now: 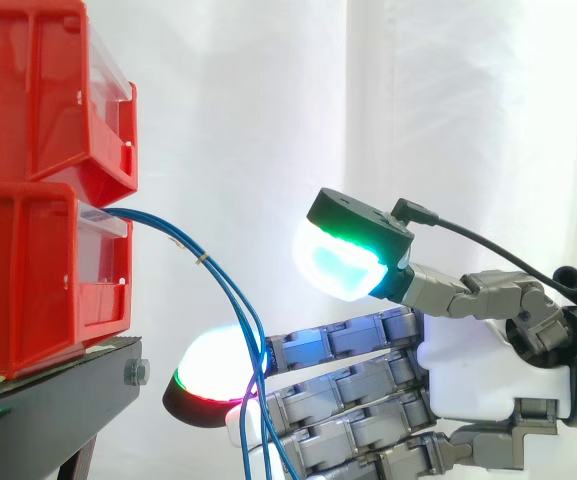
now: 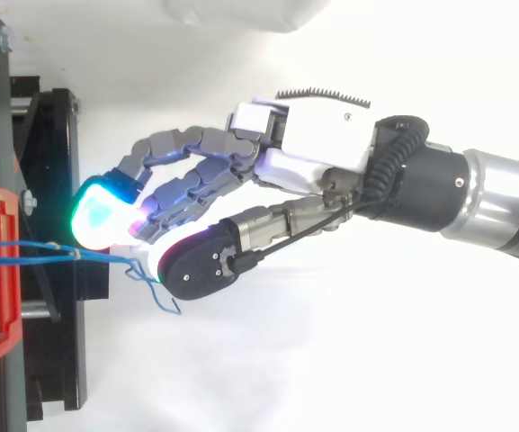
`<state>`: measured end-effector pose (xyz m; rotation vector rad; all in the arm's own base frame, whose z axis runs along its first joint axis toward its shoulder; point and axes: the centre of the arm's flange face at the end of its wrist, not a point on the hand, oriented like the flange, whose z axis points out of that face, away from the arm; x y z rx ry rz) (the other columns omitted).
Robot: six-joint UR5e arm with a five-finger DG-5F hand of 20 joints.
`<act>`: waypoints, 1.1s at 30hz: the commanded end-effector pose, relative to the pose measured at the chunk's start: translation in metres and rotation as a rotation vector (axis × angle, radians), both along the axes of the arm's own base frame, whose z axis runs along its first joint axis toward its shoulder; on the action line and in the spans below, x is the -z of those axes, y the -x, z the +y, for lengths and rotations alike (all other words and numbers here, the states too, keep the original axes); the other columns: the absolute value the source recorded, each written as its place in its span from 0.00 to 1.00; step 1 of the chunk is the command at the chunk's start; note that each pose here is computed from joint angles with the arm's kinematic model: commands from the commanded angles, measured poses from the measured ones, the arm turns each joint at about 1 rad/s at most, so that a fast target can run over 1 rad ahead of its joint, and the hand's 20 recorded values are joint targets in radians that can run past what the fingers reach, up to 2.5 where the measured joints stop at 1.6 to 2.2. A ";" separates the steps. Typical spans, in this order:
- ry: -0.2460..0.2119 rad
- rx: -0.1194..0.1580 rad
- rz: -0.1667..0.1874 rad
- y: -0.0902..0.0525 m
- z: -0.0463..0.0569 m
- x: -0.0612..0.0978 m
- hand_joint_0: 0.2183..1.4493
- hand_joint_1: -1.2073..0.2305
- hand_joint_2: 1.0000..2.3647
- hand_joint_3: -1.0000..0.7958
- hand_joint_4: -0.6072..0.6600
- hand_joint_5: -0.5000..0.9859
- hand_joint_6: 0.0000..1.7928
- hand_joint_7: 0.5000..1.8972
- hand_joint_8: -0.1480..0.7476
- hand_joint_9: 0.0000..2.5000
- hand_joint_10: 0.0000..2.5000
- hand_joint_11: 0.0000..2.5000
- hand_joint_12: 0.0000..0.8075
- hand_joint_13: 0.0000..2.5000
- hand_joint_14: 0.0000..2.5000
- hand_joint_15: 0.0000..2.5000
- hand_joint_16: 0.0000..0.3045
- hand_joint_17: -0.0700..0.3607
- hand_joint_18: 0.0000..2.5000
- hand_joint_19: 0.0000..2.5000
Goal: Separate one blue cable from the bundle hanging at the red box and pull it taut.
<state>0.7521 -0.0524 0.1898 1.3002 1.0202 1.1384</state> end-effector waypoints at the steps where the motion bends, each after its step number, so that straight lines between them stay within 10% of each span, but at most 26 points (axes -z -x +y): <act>1: 0.000 -0.003 0.014 -0.001 0.001 0.012 0.28 0.38 0.00 0.28 0.68 0.20 0.28 0.20 0.50 0.27 0.00 0.13 0.38 0.29 0.00 0.12 0.12 0.35 0.29 0.14; 33: -0.014 -0.051 -0.029 -0.013 0.024 0.017 0.31 0.37 0.00 0.28 0.70 0.21 0.28 0.22 0.51 0.29 0.00 0.14 0.38 0.32 0.00 0.14 0.12 0.35 0.30 0.15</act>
